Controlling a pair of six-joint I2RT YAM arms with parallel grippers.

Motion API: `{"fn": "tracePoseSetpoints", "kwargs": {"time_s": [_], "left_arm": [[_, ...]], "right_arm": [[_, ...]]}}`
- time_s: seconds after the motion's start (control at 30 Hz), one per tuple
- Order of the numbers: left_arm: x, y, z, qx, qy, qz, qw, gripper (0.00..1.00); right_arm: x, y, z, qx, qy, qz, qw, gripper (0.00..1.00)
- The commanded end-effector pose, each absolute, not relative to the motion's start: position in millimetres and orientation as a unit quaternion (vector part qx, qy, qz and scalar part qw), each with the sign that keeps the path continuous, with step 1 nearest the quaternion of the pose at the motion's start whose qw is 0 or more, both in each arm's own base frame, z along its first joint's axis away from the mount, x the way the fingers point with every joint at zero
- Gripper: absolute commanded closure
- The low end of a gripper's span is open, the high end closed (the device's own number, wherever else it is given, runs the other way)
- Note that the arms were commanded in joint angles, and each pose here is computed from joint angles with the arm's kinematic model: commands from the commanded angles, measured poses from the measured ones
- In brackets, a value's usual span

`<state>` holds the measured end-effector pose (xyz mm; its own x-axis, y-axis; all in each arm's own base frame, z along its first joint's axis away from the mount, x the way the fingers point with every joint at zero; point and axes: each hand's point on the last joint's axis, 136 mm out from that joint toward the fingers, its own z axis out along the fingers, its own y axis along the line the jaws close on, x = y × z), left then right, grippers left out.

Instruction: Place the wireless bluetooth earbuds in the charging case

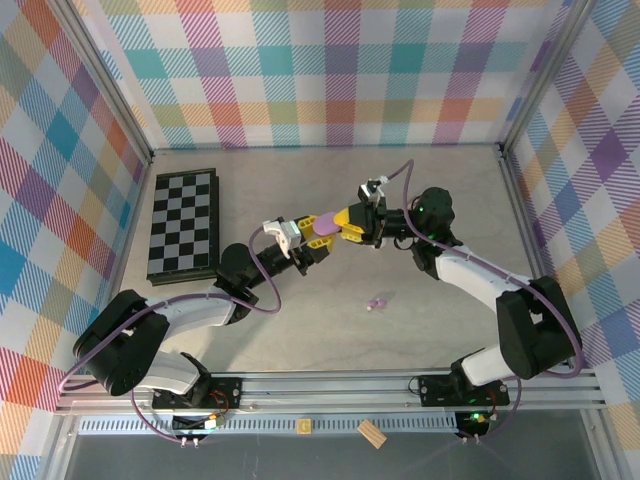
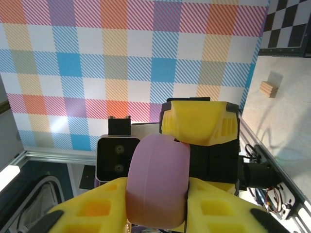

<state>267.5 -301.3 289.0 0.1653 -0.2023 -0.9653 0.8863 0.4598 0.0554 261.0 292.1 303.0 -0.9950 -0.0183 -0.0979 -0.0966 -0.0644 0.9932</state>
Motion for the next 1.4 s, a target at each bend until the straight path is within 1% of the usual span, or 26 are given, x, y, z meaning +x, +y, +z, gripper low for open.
{"fn": "tracePoseSetpoints", "kwargs": {"time_s": [0.0,0.03,0.1,0.2,0.27,0.33,0.43,0.57,0.67,0.73,0.83,0.97,1.17,1.37], "left_arm": [[255,-300,310,0.348,0.467,-0.41,0.701,0.63],[255,-300,306,0.352,0.473,-0.408,0.697,0.63],[254,-300,297,0.363,0.484,-0.403,0.687,0.62],[248,-299,288,0.376,0.497,-0.407,0.668,0.62],[244,-297,285,0.382,0.502,-0.411,0.658,0.61],[240,-296,282,0.388,0.508,-0.415,0.647,0.61],[233,-294,277,0.398,0.517,-0.418,0.632,0.61],[225,-295,272,0.415,0.528,-0.425,0.607,0.61],[219,-297,265,0.432,0.532,-0.432,0.586,0.61],[218,-298,262,0.436,0.534,-0.436,0.579,0.61],[216,-300,263,0.441,0.532,-0.441,0.573,0.61],[214,-301,265,0.448,0.53,-0.442,0.568,0.61],[212,-302,267,0.452,0.525,-0.447,0.567,0.61],[211,-302,272,0.452,0.519,-0.45,0.569,0.61]], "right_arm": [[258,292,299,-0.057,0.702,0.708,0.052,0.55],[258,290,298,-0.058,0.712,0.697,0.059,0.45],[257,286,298,-0.067,0.727,0.678,0.085,0.34],[257,278,294,-0.074,0.758,0.637,0.116,0.23],[257,272,295,-0.088,0.776,0.608,0.142,0.18],[256,266,296,-0.112,0.789,0.578,0.175,0.15],[252,257,302,-0.189,0.792,0.522,0.253,0.11],[244,245,298,-0.298,0.78,0.425,0.35,0.09],[229,247,302,-0.376,0.722,0.41,0.412,0.1],[217,251,301,-0.434,0.685,0.392,0.434,0.07],[204,259,291,-0.488,0.66,0.363,0.441,0.04],[196,270,286,-0.517,0.645,0.357,0.436,0.04],[212,276,277,-0.512,0.659,0.334,0.438,0.04],[219,278,270,-0.513,0.668,0.325,0.43,0.04]]}}
